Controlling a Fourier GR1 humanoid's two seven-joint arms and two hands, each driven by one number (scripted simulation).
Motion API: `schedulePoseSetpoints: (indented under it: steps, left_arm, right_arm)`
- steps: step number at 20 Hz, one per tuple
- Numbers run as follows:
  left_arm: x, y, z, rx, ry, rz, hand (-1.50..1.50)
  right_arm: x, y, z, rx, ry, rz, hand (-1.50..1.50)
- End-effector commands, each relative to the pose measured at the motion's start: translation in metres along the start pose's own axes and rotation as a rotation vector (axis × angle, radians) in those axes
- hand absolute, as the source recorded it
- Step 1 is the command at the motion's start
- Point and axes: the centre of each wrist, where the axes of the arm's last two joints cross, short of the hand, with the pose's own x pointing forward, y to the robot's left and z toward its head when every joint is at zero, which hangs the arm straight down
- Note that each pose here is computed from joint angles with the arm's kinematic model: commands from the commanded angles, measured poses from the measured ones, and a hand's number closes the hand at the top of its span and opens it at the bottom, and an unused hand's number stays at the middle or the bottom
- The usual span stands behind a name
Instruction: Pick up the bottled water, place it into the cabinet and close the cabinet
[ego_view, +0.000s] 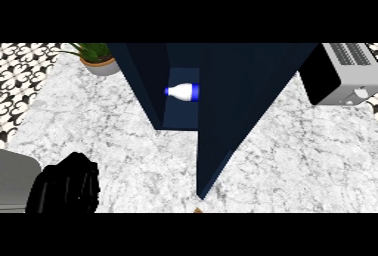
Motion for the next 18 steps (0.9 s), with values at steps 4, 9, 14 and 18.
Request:
schedulePoseSetpoints:
  steps: [4, 9, 14, 18]
  left_arm:
    - [0.015, 0.028, 0.014, -0.007, 0.000, 0.008, 1.50]
    - [0.012, 0.044, 0.021, 0.003, 0.004, 0.002, 1.50]
    - [0.039, 0.067, 0.022, -0.008, 0.005, -0.027, 1.50]
    - [0.029, 0.072, 0.033, -0.012, -0.009, -0.005, 1.50]
  right_arm:
    - [0.002, 0.020, -0.062, -0.069, -0.051, -0.024, 1.50]
    - [-0.001, 0.000, -0.086, -0.177, -0.016, -0.061, 1.50]
    - [-0.003, -0.032, -0.133, -0.206, 0.047, -0.157, 1.50]
    - [-0.042, -0.062, -0.160, -0.176, 0.091, -0.245, 1.50]
